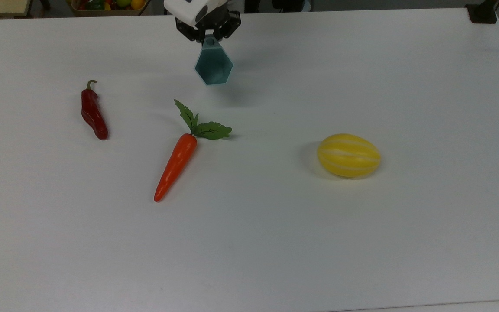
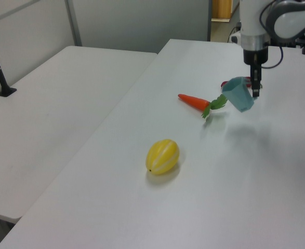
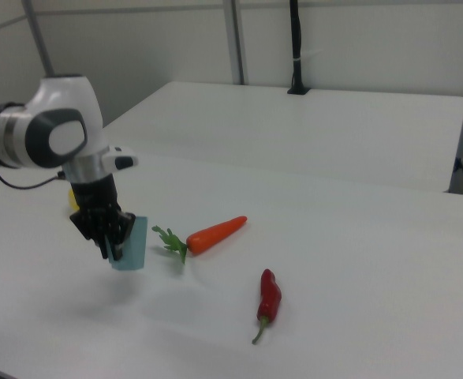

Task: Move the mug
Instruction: 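Lift the mug and carry it away from the carrot, then lower the mug onto the table and open the gripper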

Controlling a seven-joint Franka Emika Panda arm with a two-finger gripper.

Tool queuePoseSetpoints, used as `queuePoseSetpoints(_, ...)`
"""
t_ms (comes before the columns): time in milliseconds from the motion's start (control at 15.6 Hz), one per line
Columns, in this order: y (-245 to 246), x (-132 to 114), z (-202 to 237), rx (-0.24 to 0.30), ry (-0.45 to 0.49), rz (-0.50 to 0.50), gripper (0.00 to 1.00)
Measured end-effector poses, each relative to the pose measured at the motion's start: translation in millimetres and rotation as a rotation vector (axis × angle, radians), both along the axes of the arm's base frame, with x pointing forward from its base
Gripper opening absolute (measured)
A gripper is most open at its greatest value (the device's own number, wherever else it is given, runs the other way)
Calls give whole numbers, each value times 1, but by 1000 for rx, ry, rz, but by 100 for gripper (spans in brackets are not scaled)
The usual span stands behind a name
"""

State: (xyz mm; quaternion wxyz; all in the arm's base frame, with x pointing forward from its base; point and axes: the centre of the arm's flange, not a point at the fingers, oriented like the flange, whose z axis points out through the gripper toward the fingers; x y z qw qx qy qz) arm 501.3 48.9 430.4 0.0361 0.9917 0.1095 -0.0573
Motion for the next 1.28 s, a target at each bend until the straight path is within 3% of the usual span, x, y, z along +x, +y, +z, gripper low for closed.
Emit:
queuePoseSetpoints(385, -15, -12, -45, 12, -44, -12, 23)
queuePoseSetpoints(642, -14, -18, -65, 27, -126, -2, 23)
queuePoseSetpoints(899, -13, -23, -69, 37, -190, 5, 23)
queuePoseSetpoints(1284, -13, -25, -70, 39, -196, 4, 24)
